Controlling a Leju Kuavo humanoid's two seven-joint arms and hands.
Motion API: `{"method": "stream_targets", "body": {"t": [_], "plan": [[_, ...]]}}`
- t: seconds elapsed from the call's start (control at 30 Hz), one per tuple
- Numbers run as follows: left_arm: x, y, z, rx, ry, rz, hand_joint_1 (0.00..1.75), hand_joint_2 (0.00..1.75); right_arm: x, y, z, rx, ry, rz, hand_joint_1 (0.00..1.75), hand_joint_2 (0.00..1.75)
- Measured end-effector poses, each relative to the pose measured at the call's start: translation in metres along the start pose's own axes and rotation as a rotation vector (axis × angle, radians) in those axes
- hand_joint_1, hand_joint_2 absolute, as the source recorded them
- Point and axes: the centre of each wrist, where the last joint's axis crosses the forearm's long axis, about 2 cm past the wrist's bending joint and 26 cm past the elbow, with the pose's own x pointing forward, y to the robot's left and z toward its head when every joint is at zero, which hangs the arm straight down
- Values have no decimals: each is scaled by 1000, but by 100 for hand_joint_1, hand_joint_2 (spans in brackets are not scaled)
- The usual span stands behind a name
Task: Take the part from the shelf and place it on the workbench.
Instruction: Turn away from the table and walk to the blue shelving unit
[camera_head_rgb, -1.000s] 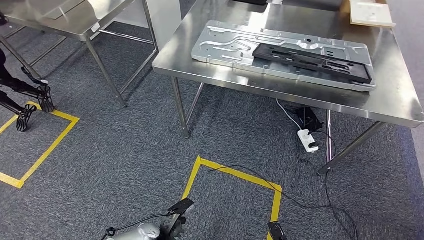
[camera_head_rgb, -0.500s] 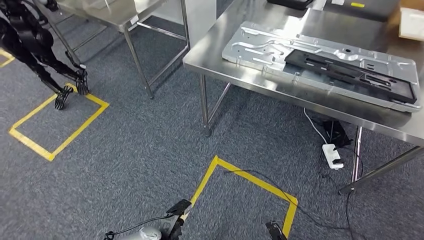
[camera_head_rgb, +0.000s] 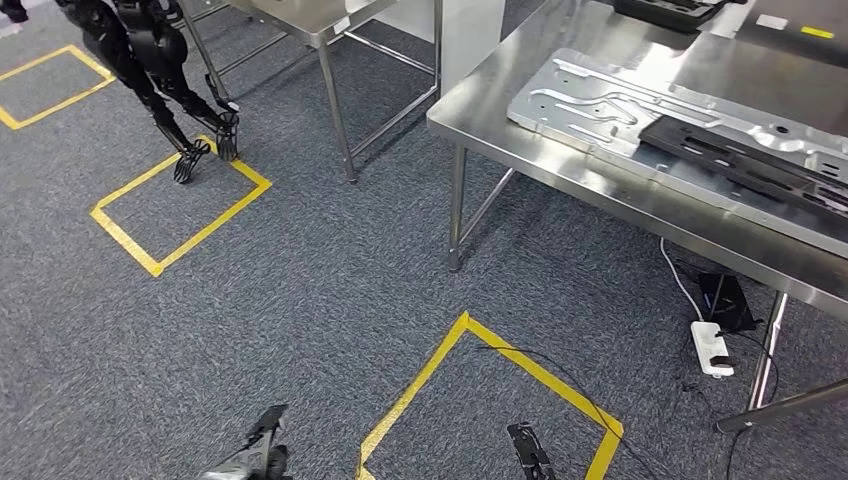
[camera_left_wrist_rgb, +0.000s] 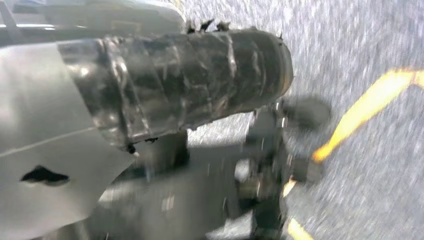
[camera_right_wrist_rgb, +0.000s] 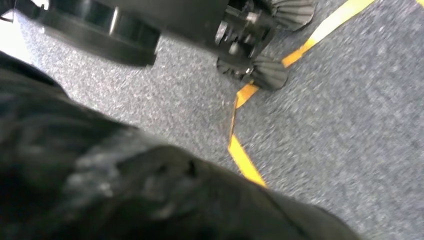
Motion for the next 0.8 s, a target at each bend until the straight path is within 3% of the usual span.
{"method": "stream_targets", "body": {"t": [0.1,0.43,0.8], "plan": [[7,7,-2,37,4,27,0,0,1,1,0,11,2,-12,0,0],[20,1,1,14,-43,40,0,0,-25,-7,1,37,115,8,0,0],[2,8,-3,-8,-81,48,0,0,-26,-11,0,34,91,84,0,0]]}}
